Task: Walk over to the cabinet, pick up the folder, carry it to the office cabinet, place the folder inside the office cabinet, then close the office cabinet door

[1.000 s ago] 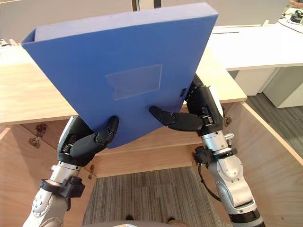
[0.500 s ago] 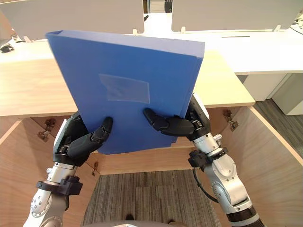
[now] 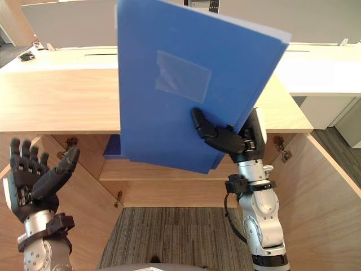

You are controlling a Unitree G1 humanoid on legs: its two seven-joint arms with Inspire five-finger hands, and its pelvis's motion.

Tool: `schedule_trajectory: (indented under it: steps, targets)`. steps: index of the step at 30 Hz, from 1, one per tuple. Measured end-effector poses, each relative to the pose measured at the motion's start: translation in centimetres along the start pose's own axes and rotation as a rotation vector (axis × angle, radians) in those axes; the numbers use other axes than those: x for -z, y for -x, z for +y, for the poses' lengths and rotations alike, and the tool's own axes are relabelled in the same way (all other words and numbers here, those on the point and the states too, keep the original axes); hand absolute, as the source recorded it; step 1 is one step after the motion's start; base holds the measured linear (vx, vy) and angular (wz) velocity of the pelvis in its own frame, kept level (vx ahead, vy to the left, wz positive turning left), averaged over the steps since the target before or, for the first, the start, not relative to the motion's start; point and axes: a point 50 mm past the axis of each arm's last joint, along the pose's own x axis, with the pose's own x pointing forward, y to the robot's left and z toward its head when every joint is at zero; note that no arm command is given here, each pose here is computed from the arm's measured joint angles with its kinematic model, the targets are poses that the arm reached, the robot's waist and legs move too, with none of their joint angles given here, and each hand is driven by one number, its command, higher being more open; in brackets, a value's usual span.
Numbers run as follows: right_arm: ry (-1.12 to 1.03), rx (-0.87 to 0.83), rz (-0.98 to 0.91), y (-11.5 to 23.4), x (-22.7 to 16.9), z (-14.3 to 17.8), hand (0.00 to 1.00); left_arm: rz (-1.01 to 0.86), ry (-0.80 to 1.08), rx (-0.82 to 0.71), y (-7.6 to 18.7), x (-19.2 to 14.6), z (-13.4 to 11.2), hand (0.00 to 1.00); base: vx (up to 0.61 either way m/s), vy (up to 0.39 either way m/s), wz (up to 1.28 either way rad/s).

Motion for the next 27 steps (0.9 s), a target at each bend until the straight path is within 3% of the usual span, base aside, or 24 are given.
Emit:
schedule_trajectory:
  steps: [7,12,15,20,25,27]
  targets:
    - [-0.045,-0.137,0.053,0.1,1.2,3.3,0.00,0.413,-0.161,-0.079,2.8,8.4,3.3,1.00,-0.01,-0.005,0.02]
    - [0.028,-0.397,0.164,0.4,4.3,7.9,0.00,0.834,-0.298,-0.112,7.1,15.4,6.2,1.00,0.00,-0.010,-0.05]
    - [0.152,-0.543,0.191,-1.0,6.4,10.2,0.00,0.924,-0.351,-0.035,5.7,17.3,5.3,1.00,-0.15,-0.016,-0.04]
    - [0.357,-0.623,0.251,-1.8,8.9,10.7,0.00,0.906,-0.329,0.006,3.5,17.8,3.2,1.00,-0.19,-0.006,0.02]
    - [0.457,-0.538,0.264,-3.4,9.6,9.3,0.00,0.814,-0.339,0.083,0.5,17.1,1.1,1.00,-0.15,0.000,0.01]
    - [0.399,-0.406,0.269,-4.8,9.5,8.2,0.00,0.759,-0.306,0.105,-0.8,16.6,-0.3,1.00,-0.10,-0.002,0.01]
